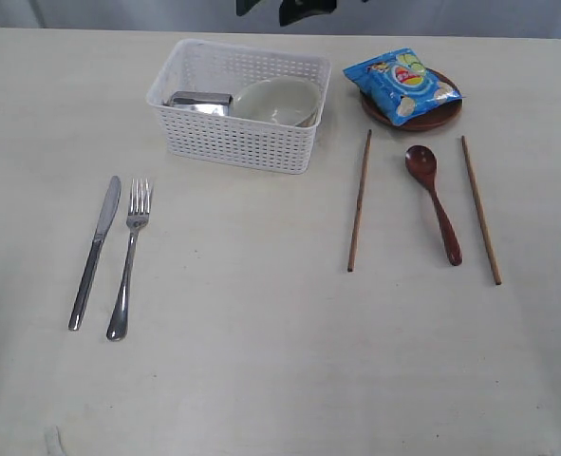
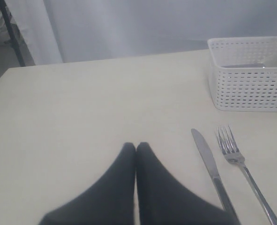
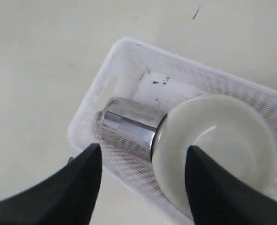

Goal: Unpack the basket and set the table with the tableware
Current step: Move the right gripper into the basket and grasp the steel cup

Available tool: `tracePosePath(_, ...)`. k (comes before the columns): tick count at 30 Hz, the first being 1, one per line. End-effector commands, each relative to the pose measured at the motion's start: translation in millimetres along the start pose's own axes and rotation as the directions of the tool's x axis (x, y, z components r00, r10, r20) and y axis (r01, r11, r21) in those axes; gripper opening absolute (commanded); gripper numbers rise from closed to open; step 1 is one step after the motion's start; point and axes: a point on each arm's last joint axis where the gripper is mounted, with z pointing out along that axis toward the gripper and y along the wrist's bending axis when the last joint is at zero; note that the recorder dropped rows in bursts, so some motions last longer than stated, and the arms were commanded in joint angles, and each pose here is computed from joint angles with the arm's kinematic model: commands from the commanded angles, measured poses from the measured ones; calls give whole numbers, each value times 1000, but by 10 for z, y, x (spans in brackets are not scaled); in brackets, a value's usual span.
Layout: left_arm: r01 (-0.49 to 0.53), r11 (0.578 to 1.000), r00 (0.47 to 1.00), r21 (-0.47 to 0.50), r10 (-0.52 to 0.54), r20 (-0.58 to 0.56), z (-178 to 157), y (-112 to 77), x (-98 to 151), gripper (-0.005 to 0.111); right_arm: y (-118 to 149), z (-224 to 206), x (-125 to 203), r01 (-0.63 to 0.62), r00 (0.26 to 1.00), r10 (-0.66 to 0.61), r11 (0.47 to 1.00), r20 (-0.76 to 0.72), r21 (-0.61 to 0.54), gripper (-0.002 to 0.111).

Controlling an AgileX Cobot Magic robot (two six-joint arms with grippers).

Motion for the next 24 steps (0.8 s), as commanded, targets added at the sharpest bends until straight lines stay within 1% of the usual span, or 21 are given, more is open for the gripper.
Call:
tracePosePath(1,1,1000,1000,6,-1,1,1,-4,6,0,-104,480,-38,-8,997,7,1000,-74,-16,52)
tracePosePath(5,1,1000,1000,6,-1,1,1,-4,6,0,-191,753,1,-6,991,7,1000,-134,1,52)
tracePosePath(8,1,1000,1000,6,-1,1,1,-4,6,0,-244,932,62,-38,987,37,999,-158,-6,52)
tracePosePath(13,1,1000,1000,6,-1,1,1,-4,6,0,-223,1086,117,-118,978,102,990,-180,-81,52)
tracePosePath(18,1,1000,1000,6,-1,1,1,-4,6,0,-195,1250,172,-156,973,120,971,-195,-181,52)
tracePosePath(22,1,1000,1000,6,-1,1,1,-4,6,0,-194,1331,198,-181,970,138,959,-199,-218,52)
tracePosePath(24,1,1000,1000,6,-1,1,1,-4,6,0,-205,1362,203,-181,971,139,959,-193,-220,48)
